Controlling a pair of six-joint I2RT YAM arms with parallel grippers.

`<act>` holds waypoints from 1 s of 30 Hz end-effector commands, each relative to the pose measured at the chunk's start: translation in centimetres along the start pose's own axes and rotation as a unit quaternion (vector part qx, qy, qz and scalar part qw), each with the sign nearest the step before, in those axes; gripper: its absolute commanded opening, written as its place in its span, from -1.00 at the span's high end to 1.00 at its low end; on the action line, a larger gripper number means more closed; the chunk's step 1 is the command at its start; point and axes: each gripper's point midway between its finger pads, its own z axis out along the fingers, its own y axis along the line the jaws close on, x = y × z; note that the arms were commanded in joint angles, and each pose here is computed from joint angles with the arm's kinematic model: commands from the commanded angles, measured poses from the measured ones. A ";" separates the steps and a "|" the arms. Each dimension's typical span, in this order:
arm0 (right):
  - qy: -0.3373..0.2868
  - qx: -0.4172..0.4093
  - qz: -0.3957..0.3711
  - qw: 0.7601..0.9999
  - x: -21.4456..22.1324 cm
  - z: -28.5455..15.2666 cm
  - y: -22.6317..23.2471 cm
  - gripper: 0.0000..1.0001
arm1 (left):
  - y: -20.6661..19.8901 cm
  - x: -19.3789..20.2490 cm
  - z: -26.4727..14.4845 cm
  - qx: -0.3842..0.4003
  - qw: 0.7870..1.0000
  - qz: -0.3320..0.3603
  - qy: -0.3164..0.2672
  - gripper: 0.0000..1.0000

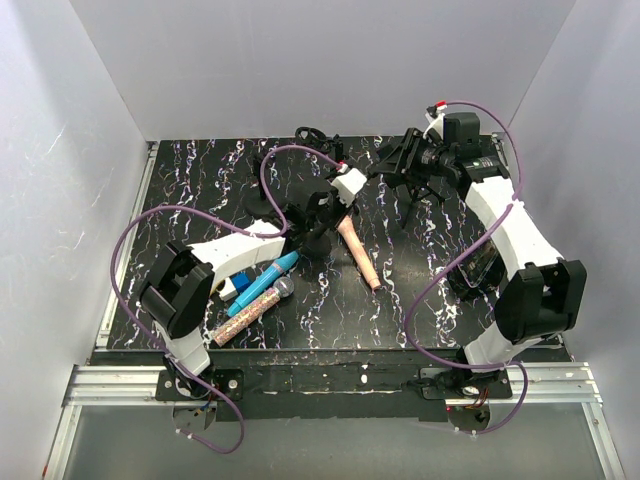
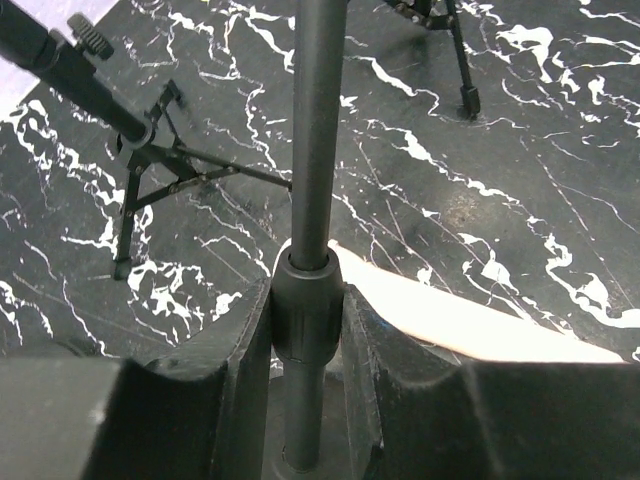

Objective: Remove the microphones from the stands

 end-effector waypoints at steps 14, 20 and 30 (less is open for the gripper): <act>-0.033 -0.109 -0.193 0.975 -2.5 -0.8 4.8 0.97 | -1.0 -6.9 -3.2 0.110 0.987 -0.054 -0.099 -0.29; -0.027 -0.152 -0.264 0.952 -1.9 -1.8 6.5 0.97 | 1.3 -7.3 -6.0 0.188 0.975 -0.078 -0.091 -0.35; 0.019 -0.190 -0.449 0.873 3.5 -3.0 11.2 0.97 | 4.9 -17.0 -15.7 0.207 0.957 -0.016 -0.201 -0.08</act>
